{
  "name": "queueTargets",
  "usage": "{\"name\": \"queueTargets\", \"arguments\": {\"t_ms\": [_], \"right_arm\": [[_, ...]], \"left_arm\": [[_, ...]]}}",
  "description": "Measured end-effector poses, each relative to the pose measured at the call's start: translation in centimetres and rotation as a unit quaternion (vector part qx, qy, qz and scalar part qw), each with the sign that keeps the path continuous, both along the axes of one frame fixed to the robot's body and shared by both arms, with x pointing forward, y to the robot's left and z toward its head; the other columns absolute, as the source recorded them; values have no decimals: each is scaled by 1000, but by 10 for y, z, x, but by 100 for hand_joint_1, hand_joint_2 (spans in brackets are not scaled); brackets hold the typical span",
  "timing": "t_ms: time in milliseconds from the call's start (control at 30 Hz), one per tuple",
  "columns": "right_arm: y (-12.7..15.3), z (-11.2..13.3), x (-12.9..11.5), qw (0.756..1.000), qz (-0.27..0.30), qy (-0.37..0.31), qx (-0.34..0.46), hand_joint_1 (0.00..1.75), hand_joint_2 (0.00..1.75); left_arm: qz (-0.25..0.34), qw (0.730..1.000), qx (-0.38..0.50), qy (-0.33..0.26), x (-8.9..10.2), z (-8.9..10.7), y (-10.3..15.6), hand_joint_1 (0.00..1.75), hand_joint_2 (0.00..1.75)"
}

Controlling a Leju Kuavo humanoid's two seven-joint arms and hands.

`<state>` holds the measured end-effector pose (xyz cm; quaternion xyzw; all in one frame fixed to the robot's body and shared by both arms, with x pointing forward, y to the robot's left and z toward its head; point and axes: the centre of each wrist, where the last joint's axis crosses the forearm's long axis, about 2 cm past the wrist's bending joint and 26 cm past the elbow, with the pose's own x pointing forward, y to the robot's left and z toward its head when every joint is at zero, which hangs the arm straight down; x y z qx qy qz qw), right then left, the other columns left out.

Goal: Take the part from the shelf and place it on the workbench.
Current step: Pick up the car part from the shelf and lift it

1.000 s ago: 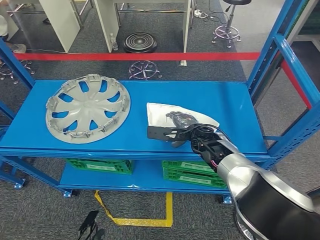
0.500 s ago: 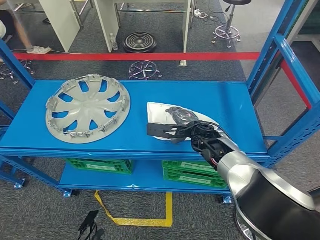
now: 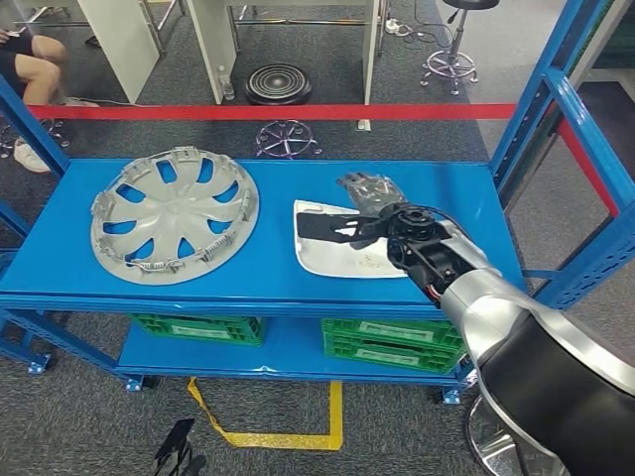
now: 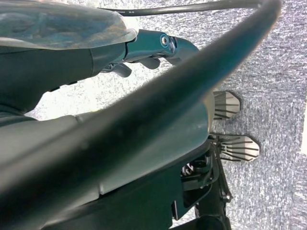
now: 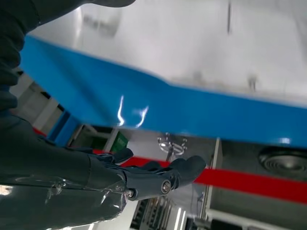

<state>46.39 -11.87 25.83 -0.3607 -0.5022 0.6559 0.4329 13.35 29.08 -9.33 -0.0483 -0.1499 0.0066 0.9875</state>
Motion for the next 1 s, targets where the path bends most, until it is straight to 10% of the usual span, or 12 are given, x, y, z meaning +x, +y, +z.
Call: {"name": "queueTargets", "arguments": {"t_ms": [1000], "right_arm": [[-31, 23, 17, 997, -58, 50, -20, 0, 175]], "left_arm": [[-1, 1000, 1, -2, 1, 0, 3, 0, 0]]}}
